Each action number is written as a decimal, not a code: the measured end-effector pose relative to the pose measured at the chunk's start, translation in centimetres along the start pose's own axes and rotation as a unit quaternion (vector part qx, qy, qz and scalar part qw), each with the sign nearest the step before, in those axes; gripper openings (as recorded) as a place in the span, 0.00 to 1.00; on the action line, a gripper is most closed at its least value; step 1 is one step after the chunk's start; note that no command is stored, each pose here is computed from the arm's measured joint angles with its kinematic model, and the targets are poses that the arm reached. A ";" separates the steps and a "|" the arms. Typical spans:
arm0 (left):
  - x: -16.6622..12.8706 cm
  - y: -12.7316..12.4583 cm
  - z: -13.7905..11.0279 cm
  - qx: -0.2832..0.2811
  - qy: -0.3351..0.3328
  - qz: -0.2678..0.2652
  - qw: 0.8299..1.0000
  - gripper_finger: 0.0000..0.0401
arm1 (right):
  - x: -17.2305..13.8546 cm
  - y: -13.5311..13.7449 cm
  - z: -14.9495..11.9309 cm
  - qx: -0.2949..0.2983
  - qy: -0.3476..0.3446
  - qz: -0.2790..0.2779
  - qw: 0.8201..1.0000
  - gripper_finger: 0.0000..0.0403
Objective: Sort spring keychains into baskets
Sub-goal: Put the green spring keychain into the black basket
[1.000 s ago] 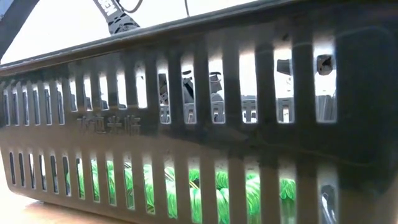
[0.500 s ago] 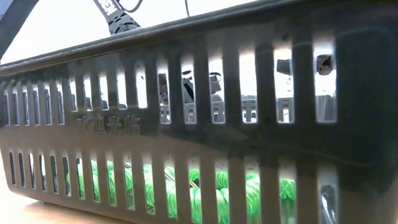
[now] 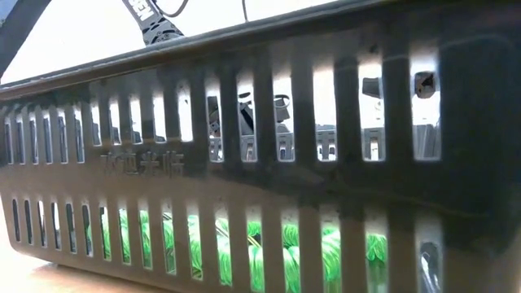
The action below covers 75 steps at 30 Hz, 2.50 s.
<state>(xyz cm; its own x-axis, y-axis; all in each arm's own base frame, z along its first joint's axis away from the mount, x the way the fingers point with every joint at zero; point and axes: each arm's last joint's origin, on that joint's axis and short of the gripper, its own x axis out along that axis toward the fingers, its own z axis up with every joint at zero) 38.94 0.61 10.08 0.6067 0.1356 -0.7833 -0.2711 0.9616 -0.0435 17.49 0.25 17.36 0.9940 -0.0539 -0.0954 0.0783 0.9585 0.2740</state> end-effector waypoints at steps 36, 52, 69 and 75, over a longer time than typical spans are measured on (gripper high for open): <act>0.0 0.0 0.0 0.003 0.001 -0.003 1.000 0.05 | 0.0 0.0 0.0 0.000 0.000 0.000 1.000 0.23; 0.0 -0.1 -0.1 0.004 0.004 -0.014 1.000 0.07 | 0.0 0.0 0.0 0.000 0.000 0.000 1.000 0.23; 0.0 -0.1 -0.1 0.007 0.004 -0.014 1.000 0.05 | 0.0 0.0 0.0 0.000 0.000 0.000 1.000 0.23; 0.0 -0.1 -0.1 0.008 0.004 -0.014 1.000 0.03 | 0.0 0.0 0.0 0.000 0.000 0.000 1.000 0.23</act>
<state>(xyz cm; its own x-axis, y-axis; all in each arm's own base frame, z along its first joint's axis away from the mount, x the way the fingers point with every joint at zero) 38.92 0.51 10.02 0.6078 0.1060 -0.7870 -0.2421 0.9686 -0.0565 17.49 0.25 17.36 0.9939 -0.0539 -0.0961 0.0785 0.9586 0.2739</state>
